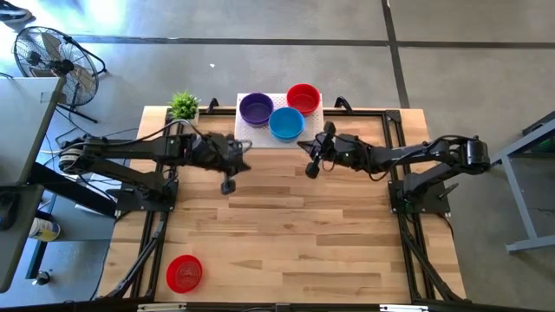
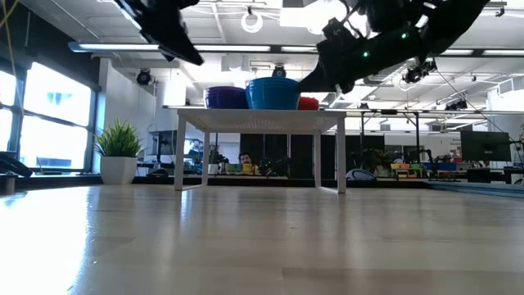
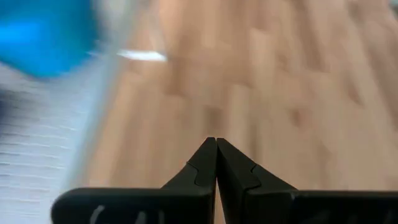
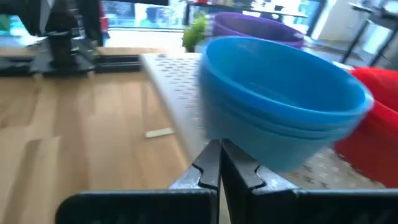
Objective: Pick & Place Mini bowls
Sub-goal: Adjust the stacked blue bowls, then stack the red bowl on the red bowl on the shelf
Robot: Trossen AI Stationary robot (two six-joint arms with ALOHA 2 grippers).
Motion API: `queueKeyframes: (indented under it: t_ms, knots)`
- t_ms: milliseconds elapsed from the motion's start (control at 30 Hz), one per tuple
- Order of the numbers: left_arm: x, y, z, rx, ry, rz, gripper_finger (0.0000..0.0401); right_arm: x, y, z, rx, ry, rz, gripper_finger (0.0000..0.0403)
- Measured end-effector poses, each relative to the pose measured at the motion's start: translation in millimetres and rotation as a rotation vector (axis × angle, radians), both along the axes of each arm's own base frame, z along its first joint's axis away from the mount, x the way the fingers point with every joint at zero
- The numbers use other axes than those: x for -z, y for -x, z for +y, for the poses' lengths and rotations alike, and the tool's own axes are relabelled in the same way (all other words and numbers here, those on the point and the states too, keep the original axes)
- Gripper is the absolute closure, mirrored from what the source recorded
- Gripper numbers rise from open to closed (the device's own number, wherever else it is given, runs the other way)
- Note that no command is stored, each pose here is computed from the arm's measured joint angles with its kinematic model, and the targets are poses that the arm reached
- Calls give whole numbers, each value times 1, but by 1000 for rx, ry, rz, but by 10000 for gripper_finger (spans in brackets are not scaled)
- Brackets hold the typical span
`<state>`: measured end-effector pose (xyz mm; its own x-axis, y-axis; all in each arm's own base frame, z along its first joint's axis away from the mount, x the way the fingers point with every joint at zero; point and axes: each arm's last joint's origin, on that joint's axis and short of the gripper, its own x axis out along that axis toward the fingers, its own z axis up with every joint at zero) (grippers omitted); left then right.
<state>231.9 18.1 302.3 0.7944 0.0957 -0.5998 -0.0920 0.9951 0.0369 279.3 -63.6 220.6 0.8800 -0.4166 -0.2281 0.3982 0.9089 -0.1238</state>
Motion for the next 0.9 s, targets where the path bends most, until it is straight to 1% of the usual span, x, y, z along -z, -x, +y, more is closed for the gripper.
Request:
queueKeyframes:
  t_ms: [67,133,267,333,400,567,633,700,900]
  knots:
    - [4,3,-10,76,34,51,400,-2,1,10,-34,19,18,403]
    - [8,6,-23,134,38,107,400,-3,1,21,-61,24,34,403]
    - [19,7,-52,210,39,214,400,-1,1,47,-119,30,69,403]
    - [25,10,-67,236,46,263,400,1,1,60,-149,27,90,403]
    - [27,10,-82,249,50,271,400,3,3,73,-171,29,96,403]
    - [44,11,-109,245,47,371,398,13,11,99,-188,42,99,403]
    - [53,14,-117,240,47,441,388,15,14,107,-203,34,89,403]
    - [59,12,-124,231,73,466,369,18,16,114,-213,32,90,403]
    - [77,15,-148,234,121,571,291,17,20,129,-234,45,79,403]
